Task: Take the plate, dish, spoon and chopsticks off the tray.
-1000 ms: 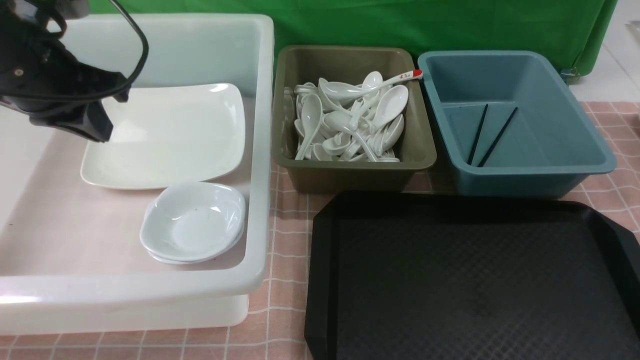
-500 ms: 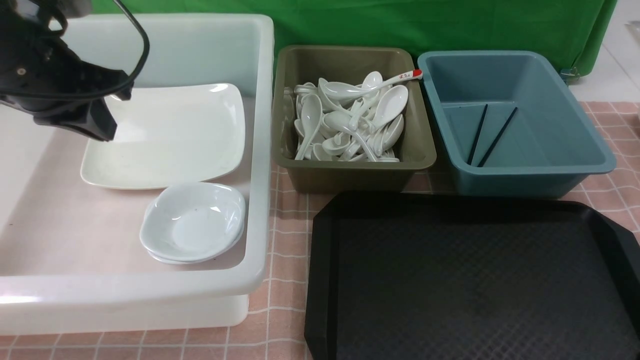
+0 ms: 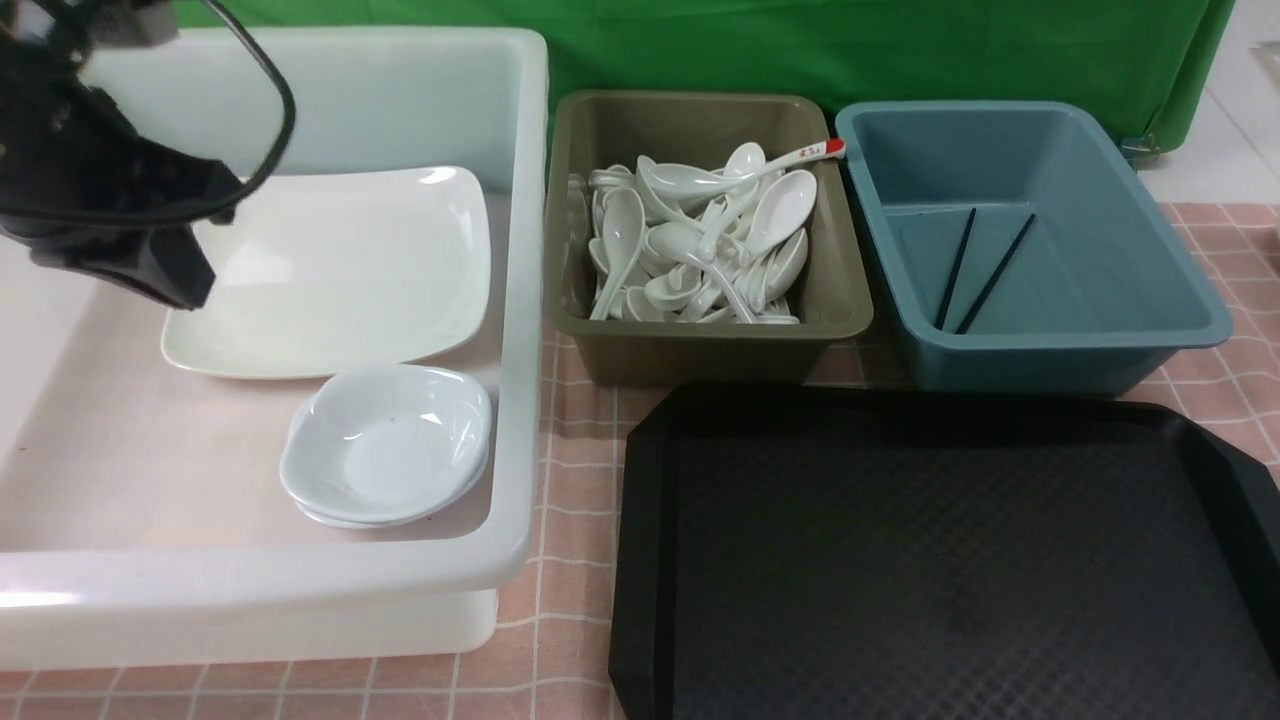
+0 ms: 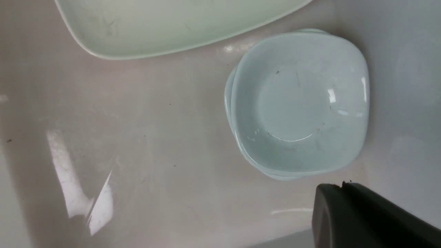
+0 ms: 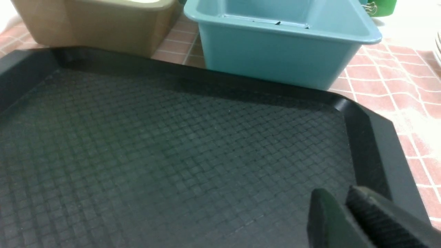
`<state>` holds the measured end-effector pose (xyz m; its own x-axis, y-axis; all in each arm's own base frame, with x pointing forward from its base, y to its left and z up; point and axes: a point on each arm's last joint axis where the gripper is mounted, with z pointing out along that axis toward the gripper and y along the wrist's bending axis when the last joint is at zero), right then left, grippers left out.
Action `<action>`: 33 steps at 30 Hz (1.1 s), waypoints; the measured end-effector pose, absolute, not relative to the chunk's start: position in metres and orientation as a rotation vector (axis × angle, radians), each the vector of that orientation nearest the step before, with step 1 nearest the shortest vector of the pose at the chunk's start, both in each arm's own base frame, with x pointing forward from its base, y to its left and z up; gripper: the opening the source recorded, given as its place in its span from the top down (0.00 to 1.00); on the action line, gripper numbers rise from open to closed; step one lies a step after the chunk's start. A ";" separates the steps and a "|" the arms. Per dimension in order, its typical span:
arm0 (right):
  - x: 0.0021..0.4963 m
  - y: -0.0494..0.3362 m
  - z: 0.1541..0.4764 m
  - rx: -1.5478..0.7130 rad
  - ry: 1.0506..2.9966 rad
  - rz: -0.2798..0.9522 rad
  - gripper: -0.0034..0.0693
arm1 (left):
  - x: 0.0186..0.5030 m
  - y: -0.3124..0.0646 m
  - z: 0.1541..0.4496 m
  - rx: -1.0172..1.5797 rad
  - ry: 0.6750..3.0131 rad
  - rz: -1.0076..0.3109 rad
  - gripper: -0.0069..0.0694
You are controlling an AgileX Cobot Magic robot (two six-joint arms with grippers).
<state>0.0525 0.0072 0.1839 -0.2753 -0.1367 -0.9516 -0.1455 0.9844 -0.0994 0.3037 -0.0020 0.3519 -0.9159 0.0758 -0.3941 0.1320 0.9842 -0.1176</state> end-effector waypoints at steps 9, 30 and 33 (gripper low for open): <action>0.053 0.007 0.184 -0.205 1.852 0.008 0.73 | 0.189 -0.013 0.388 0.122 2.372 -0.239 0.91; 0.053 0.007 0.184 -0.204 1.848 0.008 0.68 | 0.080 -0.011 0.295 -0.035 1.873 -0.199 0.91; 0.053 0.007 0.184 -0.204 1.848 0.008 0.67 | 0.080 -0.009 0.295 -0.011 1.873 -0.147 0.91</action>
